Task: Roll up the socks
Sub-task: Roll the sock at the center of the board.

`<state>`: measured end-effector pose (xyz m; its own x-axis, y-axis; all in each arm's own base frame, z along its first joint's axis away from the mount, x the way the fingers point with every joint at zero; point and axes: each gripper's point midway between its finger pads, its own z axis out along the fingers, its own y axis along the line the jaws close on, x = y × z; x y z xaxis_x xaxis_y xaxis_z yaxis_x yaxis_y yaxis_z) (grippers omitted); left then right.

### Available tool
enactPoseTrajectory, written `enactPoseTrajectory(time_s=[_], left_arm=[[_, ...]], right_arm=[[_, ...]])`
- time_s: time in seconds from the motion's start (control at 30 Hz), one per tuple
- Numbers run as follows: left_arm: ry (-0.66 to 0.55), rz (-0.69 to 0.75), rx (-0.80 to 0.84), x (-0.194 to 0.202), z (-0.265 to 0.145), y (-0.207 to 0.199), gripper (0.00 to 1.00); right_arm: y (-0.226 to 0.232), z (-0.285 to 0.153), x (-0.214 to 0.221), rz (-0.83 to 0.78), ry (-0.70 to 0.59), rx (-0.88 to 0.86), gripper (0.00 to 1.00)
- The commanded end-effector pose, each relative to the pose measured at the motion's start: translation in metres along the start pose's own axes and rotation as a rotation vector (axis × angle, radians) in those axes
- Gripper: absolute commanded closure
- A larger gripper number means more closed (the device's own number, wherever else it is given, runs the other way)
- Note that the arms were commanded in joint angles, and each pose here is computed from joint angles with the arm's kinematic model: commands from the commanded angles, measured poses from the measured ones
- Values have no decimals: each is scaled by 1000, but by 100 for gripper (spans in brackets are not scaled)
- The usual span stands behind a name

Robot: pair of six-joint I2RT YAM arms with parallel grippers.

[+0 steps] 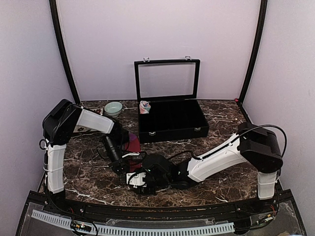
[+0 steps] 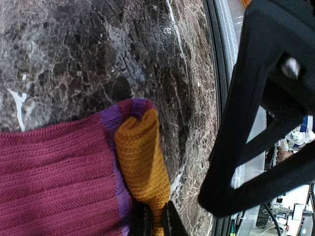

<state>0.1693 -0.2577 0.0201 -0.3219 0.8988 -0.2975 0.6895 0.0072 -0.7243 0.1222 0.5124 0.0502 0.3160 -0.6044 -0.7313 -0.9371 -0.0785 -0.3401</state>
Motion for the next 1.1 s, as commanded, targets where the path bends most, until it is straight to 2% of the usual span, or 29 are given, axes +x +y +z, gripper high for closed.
enactPoseTrajectory(time_s=[0.0, 0.33, 0.6, 0.9, 1.0, 1.07], left_arm=[[109, -23, -34, 23, 4, 15, 99], [116, -20, -36, 24, 4, 17, 99], [118, -29, -44, 24, 0, 20, 99], [137, -21, -23, 26, 0, 16, 99], [135, -25, -30, 25, -2, 17, 96], [124, -39, -49, 20, -4, 20, 93]], right_arm=[[-6, 11, -5, -44, -13, -2, 46], [-3, 22, 30, 7, 47, 8, 54], [5, 24, 56, 74, 96, -3, 68], [0, 26, 84, 162, 128, -10, 68], [1, 30, 92, 220, 145, -55, 75], [1, 34, 101, 281, 173, -82, 84]])
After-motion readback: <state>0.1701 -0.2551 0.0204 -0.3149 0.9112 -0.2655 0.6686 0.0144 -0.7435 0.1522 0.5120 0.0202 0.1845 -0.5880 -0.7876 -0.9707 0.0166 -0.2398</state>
